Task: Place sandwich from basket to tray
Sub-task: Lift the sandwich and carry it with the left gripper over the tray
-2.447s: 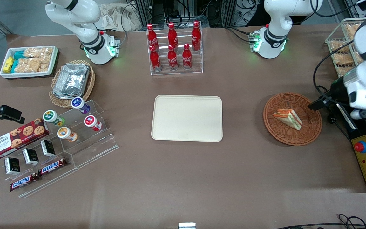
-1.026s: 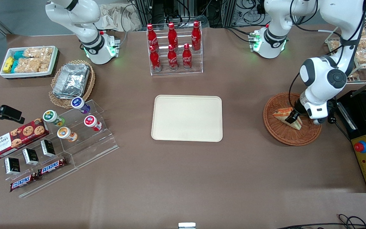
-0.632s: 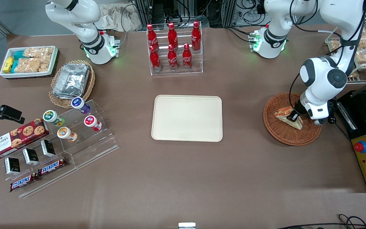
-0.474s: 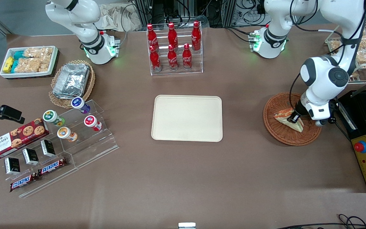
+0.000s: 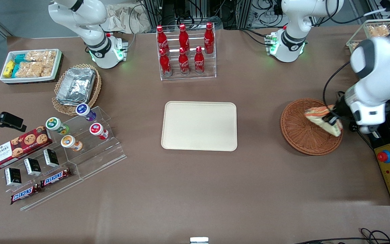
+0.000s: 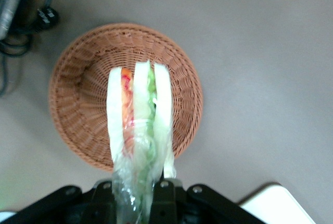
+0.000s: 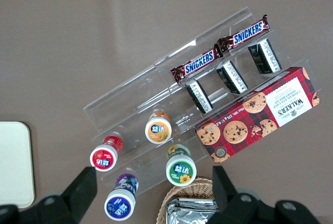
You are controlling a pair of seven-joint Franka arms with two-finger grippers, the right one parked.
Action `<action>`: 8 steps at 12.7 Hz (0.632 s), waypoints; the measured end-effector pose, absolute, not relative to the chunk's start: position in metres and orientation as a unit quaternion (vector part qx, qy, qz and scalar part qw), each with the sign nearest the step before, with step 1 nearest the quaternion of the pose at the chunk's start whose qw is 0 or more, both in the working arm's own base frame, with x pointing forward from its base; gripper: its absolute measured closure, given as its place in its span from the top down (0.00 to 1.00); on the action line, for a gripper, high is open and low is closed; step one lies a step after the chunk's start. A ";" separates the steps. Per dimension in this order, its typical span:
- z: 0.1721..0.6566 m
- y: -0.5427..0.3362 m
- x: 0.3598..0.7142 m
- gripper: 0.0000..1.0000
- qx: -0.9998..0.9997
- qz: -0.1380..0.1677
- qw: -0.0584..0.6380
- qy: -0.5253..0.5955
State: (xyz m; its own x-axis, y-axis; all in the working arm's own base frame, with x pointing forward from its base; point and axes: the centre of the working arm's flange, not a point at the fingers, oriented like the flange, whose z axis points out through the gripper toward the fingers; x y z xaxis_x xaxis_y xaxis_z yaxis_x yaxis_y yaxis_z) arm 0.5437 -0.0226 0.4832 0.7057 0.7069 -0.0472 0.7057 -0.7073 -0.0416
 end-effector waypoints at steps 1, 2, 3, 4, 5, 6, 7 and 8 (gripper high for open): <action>0.512 -0.036 0.545 0.20 -0.931 0.033 0.015 -0.364; 0.534 -0.054 0.543 0.20 -0.938 0.037 0.020 -0.343; 0.550 -0.074 0.539 0.20 -0.948 0.039 0.030 -0.315; 0.559 -0.098 0.534 0.20 -0.958 0.037 0.045 -0.282; 0.563 -0.128 0.527 0.20 -0.966 0.033 0.056 -0.251; 0.563 -0.162 0.517 0.20 -0.973 0.029 0.062 -0.220; 0.561 -0.195 0.507 0.20 -0.979 0.028 0.066 -0.188; 0.556 -0.224 0.497 0.20 -0.984 0.029 0.068 -0.161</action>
State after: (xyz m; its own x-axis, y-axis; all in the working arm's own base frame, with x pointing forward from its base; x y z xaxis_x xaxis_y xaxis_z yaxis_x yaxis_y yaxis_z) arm 0.4972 -0.2237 0.5561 0.9467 0.3202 -0.0347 0.3125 -0.9392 -0.1424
